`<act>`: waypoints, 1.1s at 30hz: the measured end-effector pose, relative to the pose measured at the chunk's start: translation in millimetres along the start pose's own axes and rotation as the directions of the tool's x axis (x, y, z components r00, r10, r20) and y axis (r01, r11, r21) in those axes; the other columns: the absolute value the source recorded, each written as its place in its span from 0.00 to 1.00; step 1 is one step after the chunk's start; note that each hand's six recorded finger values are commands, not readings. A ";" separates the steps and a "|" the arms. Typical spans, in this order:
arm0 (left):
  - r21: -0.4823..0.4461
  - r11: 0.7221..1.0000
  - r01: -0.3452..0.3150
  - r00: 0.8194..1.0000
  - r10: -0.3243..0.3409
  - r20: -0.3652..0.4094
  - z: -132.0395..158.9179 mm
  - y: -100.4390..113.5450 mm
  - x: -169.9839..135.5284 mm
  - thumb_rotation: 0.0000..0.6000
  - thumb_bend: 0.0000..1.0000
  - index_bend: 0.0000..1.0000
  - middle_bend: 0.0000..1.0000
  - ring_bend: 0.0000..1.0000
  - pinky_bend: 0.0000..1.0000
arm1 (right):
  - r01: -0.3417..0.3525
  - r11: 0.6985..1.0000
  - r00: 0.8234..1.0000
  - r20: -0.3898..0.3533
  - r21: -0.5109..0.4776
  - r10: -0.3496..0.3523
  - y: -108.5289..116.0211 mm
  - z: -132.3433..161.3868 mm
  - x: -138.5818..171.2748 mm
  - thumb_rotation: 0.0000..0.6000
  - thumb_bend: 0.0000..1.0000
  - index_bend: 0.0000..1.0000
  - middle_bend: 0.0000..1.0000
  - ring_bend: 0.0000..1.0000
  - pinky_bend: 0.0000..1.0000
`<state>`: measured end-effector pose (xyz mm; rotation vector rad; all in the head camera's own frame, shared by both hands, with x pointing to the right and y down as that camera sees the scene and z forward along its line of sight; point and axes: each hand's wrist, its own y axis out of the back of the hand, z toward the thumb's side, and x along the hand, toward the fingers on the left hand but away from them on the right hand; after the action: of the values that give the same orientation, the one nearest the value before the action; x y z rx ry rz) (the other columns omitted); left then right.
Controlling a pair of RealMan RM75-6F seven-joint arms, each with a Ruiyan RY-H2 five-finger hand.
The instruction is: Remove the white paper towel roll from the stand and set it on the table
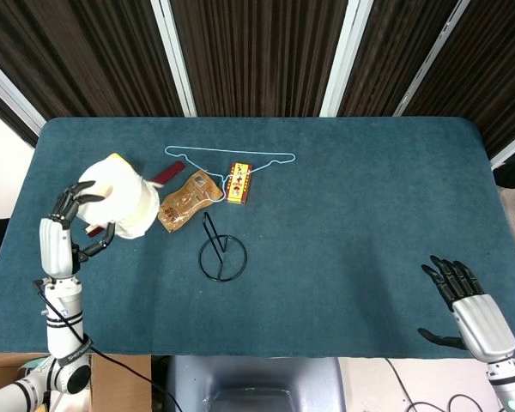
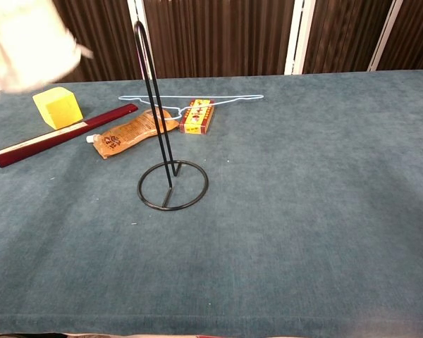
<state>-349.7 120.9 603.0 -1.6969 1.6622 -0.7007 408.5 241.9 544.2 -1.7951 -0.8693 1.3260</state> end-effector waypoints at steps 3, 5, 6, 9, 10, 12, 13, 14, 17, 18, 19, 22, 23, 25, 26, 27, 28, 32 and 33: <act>0.038 0.997 0.062 0.998 -0.061 -0.035 -22.3 -16.7 -20.0 1.00 0.60 0.82 0.81 0.78 0.81 | -0.006 1.000 1.000 -0.001 0.003 0.006 -1.9 0.9 -0.7 1.00 0.06 0.00 0.00 0.00 0.00; 0.063 0.992 0.105 0.993 -0.102 -0.055 -32.9 -28.6 -33.0 1.00 0.59 0.81 0.78 0.73 0.70 | -0.014 1.000 1.000 -0.002 0.004 0.014 -3.7 1.3 -1.4 1.00 0.06 0.00 0.00 0.00 0.00; 0.075 0.988 0.131 0.990 -0.127 -0.066 -38.4 -36.5 -42.0 1.00 0.59 0.80 0.77 0.71 0.63 | -0.021 1.000 1.000 -0.002 0.005 0.021 -5.0 1.5 -2.1 1.00 0.06 0.00 0.00 0.00 0.00; 0.098 0.978 0.182 0.982 -0.175 -0.076 -46.2 -53.9 -61.5 1.00 0.58 0.76 0.73 0.64 0.48 | -0.028 1.000 1.000 0.001 0.008 0.028 -6.5 2.0 -4.1 1.00 0.06 0.00 0.00 0.00 0.00; 0.101 0.976 0.194 0.979 -0.187 -0.076 -47.1 -58.9 -66.2 1.00 0.58 0.74 0.72 0.62 0.46 | -0.027 1.000 1.000 0.002 0.008 0.027 -6.3 2.1 -4.3 1.00 0.06 0.00 0.00 0.00 0.00; 0.103 0.971 0.218 0.975 -0.211 -0.073 -47.4 -69.8 -75.3 1.00 0.57 0.69 0.64 0.55 0.39 | -0.025 1.000 1.000 0.003 0.008 0.025 -6.2 2.0 -4.3 1.00 0.06 0.00 0.00 0.00 0.00; 0.106 0.968 0.228 0.973 -0.221 -0.070 -47.3 -73.7 -78.2 1.00 0.56 0.65 0.59 0.49 0.36 | -0.025 1.000 1.000 0.003 0.009 0.025 -6.2 2.1 -4.4 1.00 0.06 0.00 0.00 0.00 0.00; 0.112 0.964 0.241 0.970 -0.235 -0.065 -47.2 -77.3 -80.8 1.00 0.54 0.51 0.43 0.33 0.28 | -0.025 1.000 1.000 0.003 0.009 0.025 -6.2 2.0 -4.3 1.00 0.06 0.00 0.00 0.00 0.00; 0.142 0.943 0.301 0.953 -0.295 -0.061 -49.3 -87.7 -88.2 1.00 0.49 0.22 0.15 0.09 0.15 | -0.024 1.000 1.000 0.004 0.009 0.024 -6.0 1.8 -4.1 1.00 0.06 0.00 0.00 0.00 0.00; 0.154 0.936 0.315 0.949 -0.309 -0.062 -50.0 -90.0 -89.7 1.00 0.46 0.12 0.08 0.03 0.11 | -0.024 1.000 1.000 0.004 0.009 0.024 -5.9 1.8 -4.1 1.00 0.06 0.00 0.00 0.00 0.00; 0.162 0.933 0.321 0.947 -0.315 -0.063 -50.3 -90.8 -90.2 1.00 0.44 0.05 0.03 0.01 0.08 | -0.023 1.000 1.000 0.004 0.009 0.023 -5.9 1.9 -4.1 1.00 0.06 0.00 0.00 0.00 0.00; 0.169 0.926 0.337 0.941 -0.329 -0.075 -52.0 -92.0 -92.0 1.00 0.39 0.00 0.00 0.00 0.04 | -0.020 1.000 1.000 0.006 0.008 0.020 -5.4 1.5 -4.1 1.00 0.06 0.00 0.00 0.00 0.00; 0.161 0.928 0.337 0.941 -0.328 -0.079 -51.8 -91.3 -92.2 1.00 0.38 0.00 0.00 0.00 0.04 | -0.020 1.000 1.000 0.006 0.008 0.020 -5.5 1.6 -4.1 1.00 0.06 0.00 0.00 0.00 0.00; 0.133 0.934 0.333 0.942 -0.324 -0.083 -49.6 -87.9 -91.8 1.00 0.37 0.00 0.00 0.00 0.04 | -0.019 1.000 1.000 0.003 0.010 0.019 -5.8 2.3 -3.8 1.00 0.06 0.00 0.00 0.00 0.00; 0.120 0.936 0.330 0.943 -0.322 -0.084 -48.1 -85.9 -91.6 1.00 0.37 0.00 0.00 0.00 0.04 | -0.019 1.000 1.000 0.003 0.011 0.019 -5.9 2.5 -3.7 1.00 0.06 0.00 0.00 0.00 0.00; 0.101 0.940 0.326 0.944 -0.318 -0.083 -45.7 -82.4 -91.1 1.00 0.37 0.00 0.00 0.00 0.04 | -0.018 1.000 1.000 0.003 0.012 0.018 -5.9 2.7 -3.5 1.00 0.06 0.00 0.00 0.00 0.00; 0.086 0.943 0.322 0.945 -0.315 -0.082 -43.6 -79.2 -90.9 1.00 0.37 0.00 0.00 0.00 0.04 | -0.017 1.000 1.000 0.002 0.014 0.017 -6.0 3.0 -3.3 1.00 0.06 0.00 0.00 0.00 0.00; 0.023 0.953 0.302 0.952 -0.300 -0.066 -32.5 -57.2 -91.3 1.00 0.37 0.00 0.00 0.00 0.04 | -0.014 1.000 1.000 0.000 0.017 0.014 -6.0 4.1 -2.1 1.00 0.06 0.00 0.00 0.00 0.00; 0.007 0.956 0.293 0.955 -0.292 -0.057 -28.5 -46.5 -92.2 1.00 0.36 0.00 0.00 0.00 0.04 | -0.012 1.000 1.000 0.000 0.018 0.012 -6.0 4.2 -1.6 1.00 0.06 0.00 0.00 0.00 0.00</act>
<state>-346.1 209.5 663.1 -1.9506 1.4507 -0.9040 403.5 244.2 549.3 -1.7892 -0.8451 1.3379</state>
